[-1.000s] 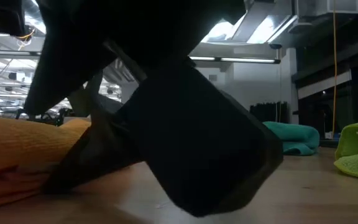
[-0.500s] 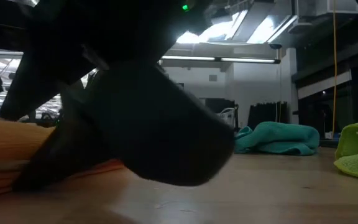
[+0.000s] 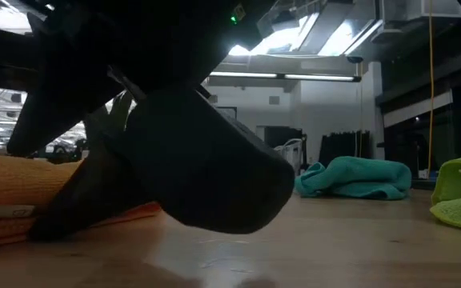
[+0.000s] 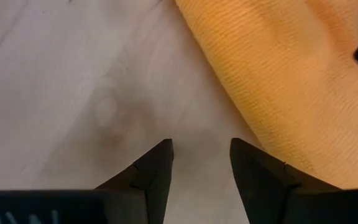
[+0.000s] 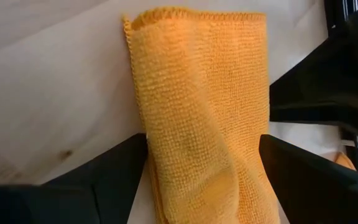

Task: Fold microfiber towels
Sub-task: Put the bottom orange microfiber towel into the transparent bin

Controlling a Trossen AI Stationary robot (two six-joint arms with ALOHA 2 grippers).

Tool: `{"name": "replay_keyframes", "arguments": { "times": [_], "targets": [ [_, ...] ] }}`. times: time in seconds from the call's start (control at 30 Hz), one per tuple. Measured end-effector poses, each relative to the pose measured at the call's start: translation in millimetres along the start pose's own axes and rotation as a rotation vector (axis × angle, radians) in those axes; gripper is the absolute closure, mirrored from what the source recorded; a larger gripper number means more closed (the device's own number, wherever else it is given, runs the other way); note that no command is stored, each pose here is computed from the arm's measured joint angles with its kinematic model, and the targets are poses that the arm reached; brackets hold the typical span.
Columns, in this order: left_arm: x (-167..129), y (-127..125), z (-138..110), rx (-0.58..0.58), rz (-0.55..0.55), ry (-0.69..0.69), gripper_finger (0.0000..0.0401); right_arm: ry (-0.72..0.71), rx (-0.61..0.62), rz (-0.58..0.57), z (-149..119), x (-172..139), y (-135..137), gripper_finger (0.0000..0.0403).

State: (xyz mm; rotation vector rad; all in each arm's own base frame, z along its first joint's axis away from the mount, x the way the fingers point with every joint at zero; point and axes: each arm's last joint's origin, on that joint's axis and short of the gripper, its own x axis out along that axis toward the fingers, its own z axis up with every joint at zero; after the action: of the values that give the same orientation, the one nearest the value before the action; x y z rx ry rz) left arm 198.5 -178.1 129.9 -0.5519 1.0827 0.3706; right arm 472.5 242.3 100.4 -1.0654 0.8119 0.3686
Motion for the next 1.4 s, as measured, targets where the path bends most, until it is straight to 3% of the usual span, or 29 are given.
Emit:
{"name": "replay_keyframes", "arguments": {
  "times": [0.4,0.83,1.2,1.4],
  "targets": [
    [6.3,-2.8,0.3,0.025,0.020,0.009,0.0241,-0.065,0.086,-0.060,-11.8,27.0,-15.9,0.0084],
    [6.5,-5.3,1.0,0.020,0.009,0.008,0.0242,-0.054,0.125,-0.076,-12.5,29.2,-14.7,0.0092],
    [6.6,-5.4,1.1,0.018,0.009,0.003,0.0242,-0.076,0.197,-0.030,-12.4,30.0,-11.8,0.0176],
    [6.6,-5.4,1.2,0.018,0.011,-0.005,0.0242,-0.086,0.249,-0.011,-13.2,32.0,-10.7,0.0271]
  ]
}}
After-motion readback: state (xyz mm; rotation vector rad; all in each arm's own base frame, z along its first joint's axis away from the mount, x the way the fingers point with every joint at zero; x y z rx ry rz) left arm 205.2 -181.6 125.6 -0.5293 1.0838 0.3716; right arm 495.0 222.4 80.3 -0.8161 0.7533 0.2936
